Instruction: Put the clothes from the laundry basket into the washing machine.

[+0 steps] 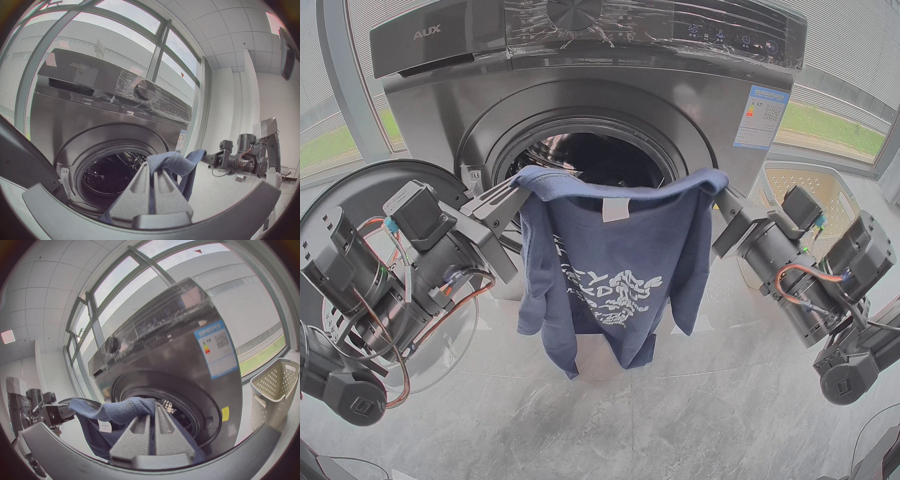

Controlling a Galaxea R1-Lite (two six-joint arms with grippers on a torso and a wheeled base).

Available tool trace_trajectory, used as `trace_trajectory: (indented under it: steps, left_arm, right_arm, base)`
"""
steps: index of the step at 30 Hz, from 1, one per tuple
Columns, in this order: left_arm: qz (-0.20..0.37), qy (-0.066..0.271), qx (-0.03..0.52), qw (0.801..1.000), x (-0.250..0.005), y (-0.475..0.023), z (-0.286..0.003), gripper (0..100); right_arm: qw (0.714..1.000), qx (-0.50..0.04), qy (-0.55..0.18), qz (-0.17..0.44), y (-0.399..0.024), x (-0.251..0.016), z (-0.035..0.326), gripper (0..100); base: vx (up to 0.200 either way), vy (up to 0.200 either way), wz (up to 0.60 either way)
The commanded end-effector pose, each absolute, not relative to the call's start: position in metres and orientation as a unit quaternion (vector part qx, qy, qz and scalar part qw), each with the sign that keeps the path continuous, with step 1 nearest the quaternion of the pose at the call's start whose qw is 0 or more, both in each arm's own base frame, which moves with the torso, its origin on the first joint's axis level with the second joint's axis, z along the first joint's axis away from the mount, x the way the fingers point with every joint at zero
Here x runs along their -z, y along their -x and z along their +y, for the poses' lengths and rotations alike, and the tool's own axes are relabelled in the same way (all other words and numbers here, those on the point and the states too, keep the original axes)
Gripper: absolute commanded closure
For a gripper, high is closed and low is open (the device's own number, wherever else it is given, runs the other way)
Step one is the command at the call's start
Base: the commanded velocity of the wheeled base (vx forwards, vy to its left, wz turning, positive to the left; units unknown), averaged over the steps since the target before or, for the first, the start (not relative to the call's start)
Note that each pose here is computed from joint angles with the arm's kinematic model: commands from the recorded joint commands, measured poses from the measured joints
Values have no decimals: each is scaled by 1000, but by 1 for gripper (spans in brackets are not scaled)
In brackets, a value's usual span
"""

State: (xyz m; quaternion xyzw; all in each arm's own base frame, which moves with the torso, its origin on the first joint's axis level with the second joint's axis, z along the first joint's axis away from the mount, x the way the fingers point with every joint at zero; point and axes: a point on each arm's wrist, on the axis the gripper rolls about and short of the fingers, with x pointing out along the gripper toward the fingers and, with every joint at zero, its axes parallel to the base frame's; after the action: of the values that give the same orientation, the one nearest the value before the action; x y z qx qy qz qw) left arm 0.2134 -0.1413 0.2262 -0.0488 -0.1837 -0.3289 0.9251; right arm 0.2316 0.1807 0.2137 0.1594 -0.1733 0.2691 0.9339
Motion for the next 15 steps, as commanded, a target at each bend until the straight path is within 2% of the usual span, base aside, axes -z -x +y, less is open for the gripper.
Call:
trace_trajectory:
  steps: [1,4,5,7,8,9,11,12,13,15]
  left_arm:
    - [-167,50,343,923,-217,-221,-152,100]
    - [-172,52,342,922,-219,-225,-155,100]
    - [-175,54,341,922,-221,-227,-156,100]
    - [-176,54,340,922,-221,-228,-157,100]
    - [-170,53,340,923,-217,-231,-159,100]
    - [-170,53,339,924,-216,-235,-161,100]
    - [-171,54,336,925,-215,-241,-162,100]
    - [-171,54,336,925,-215,-241,-162,100]
    - [-180,63,332,924,-219,-245,-163,100]
    - [-190,72,333,921,-225,-244,-162,100]
  right_arm:
    - [944,-275,-138,-114,-244,-176,196,100]
    - [948,-280,-126,-83,-246,-157,202,100]
    - [948,-286,-121,-70,-244,-150,203,0]
    - [947,-295,-113,-52,-244,-139,205,0]
    - [948,-299,-103,-25,-243,-124,207,0]
    - [948,-299,-102,-22,-243,-122,207,0]
    - [948,-306,-78,31,-233,-95,207,0]
    - [948,-306,-78,31,-233,-95,207,0]
    - [947,-308,-62,65,-227,-78,206,0]
    - [946,-306,-50,96,-224,-62,205,0]
  base:
    - [0,0,0]
    - [0,0,0]
    - [0,0,0]
    - [0,0,0]
    - [0,0,0]
    - [0,0,0]
    - [0,0,0]
    - [0,0,0]
    - [0,0,0]
    - [0,0,0]
